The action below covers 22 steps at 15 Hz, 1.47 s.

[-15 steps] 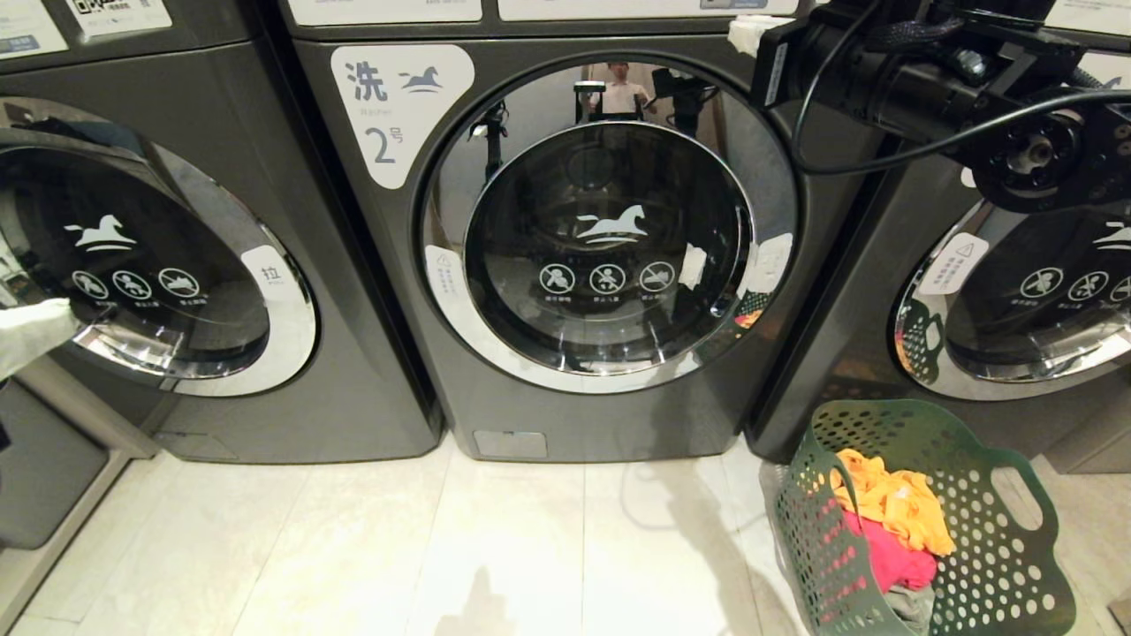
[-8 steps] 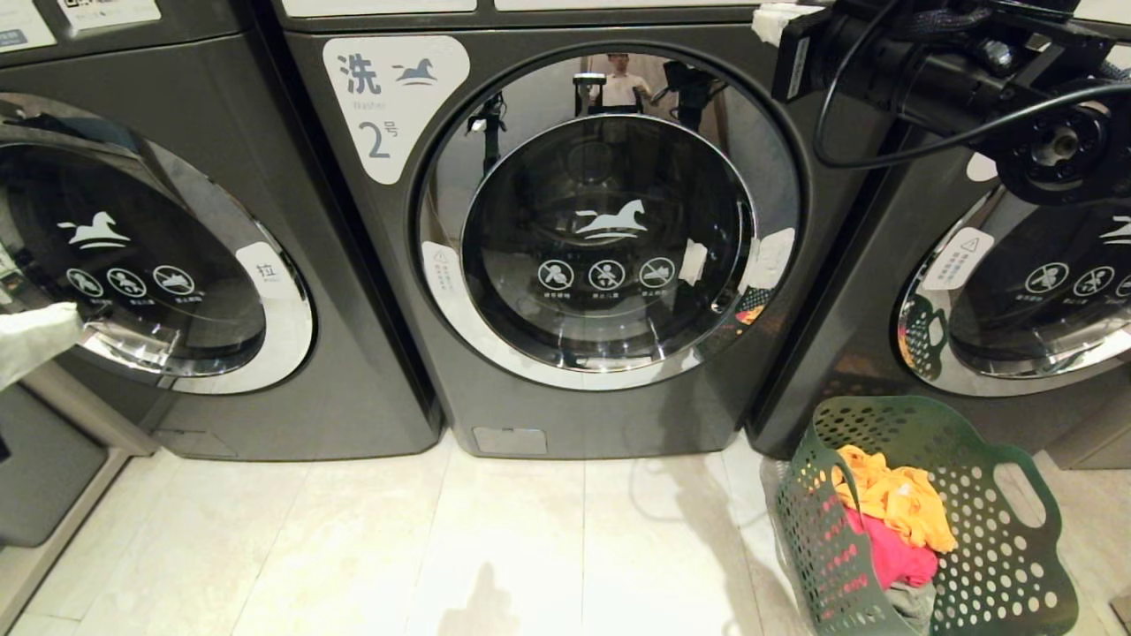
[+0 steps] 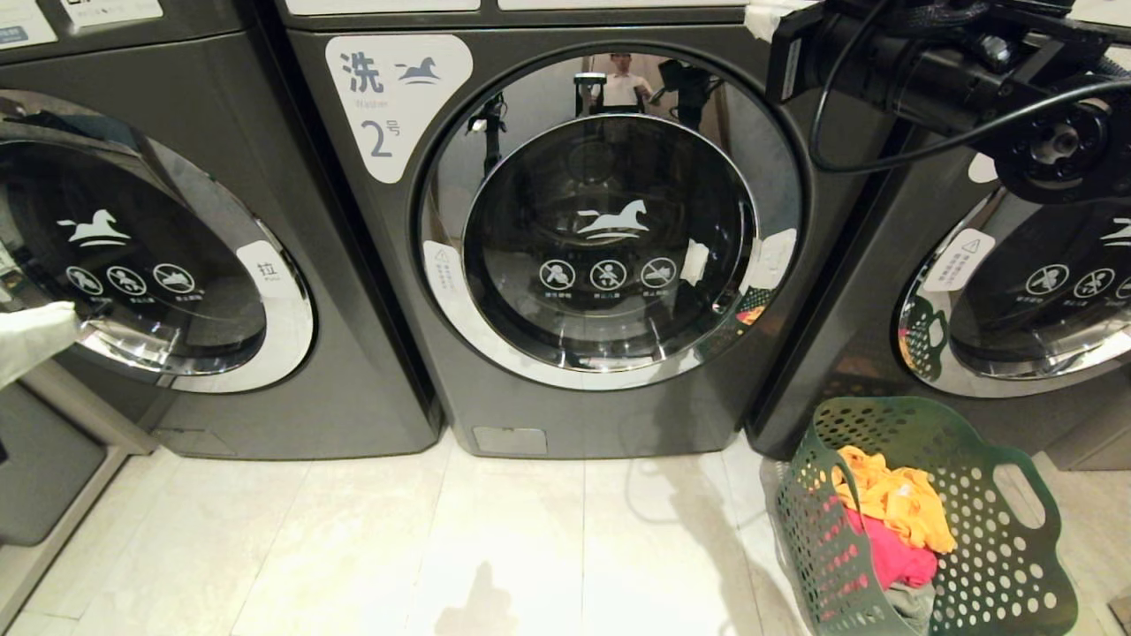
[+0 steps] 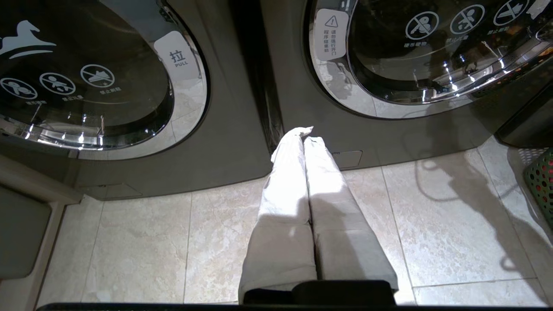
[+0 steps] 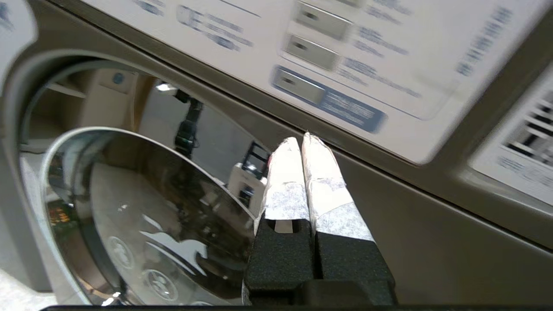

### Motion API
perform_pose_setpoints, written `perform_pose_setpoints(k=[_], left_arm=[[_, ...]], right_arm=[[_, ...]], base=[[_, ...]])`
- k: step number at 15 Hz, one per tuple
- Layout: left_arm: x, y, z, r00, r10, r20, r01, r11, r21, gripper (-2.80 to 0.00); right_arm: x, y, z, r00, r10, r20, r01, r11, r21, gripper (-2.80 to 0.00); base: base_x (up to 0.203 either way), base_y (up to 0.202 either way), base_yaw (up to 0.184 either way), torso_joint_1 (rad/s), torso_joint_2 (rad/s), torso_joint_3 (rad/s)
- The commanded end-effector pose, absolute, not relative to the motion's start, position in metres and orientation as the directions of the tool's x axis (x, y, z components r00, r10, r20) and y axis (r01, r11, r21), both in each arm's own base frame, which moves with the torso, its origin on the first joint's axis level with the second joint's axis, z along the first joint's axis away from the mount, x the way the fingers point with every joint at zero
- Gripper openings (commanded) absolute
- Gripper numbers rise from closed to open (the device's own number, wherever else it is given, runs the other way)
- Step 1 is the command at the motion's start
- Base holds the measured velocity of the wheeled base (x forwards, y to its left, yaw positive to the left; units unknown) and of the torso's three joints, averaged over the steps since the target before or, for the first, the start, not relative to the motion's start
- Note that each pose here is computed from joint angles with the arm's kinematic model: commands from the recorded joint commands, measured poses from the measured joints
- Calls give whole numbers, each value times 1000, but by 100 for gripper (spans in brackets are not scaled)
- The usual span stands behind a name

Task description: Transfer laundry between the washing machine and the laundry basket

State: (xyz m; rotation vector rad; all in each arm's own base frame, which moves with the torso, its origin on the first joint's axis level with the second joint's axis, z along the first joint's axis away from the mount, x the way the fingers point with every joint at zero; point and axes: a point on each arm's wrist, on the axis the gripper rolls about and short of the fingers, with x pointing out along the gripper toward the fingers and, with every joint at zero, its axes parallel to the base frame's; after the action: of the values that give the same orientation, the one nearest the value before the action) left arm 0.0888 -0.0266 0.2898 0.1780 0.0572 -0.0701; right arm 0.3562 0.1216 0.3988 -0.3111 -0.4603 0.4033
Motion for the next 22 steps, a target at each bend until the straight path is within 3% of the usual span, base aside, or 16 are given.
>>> perform_pose_setpoints(k=[1, 22], left_arm=[[90, -27, 289, 996, -62, -67, 73, 981, 177, -280], [90, -27, 285, 995, -62, -81, 77, 975, 206, -280]], right_arm=[[355, 121, 400, 818, 442, 369, -302, 875, -379, -280], [355, 121, 400, 816, 445, 369, -305, 874, -379, -280]], base=[[0, 0, 0, 0, 0, 0], [0, 0, 0, 0, -8, -8]])
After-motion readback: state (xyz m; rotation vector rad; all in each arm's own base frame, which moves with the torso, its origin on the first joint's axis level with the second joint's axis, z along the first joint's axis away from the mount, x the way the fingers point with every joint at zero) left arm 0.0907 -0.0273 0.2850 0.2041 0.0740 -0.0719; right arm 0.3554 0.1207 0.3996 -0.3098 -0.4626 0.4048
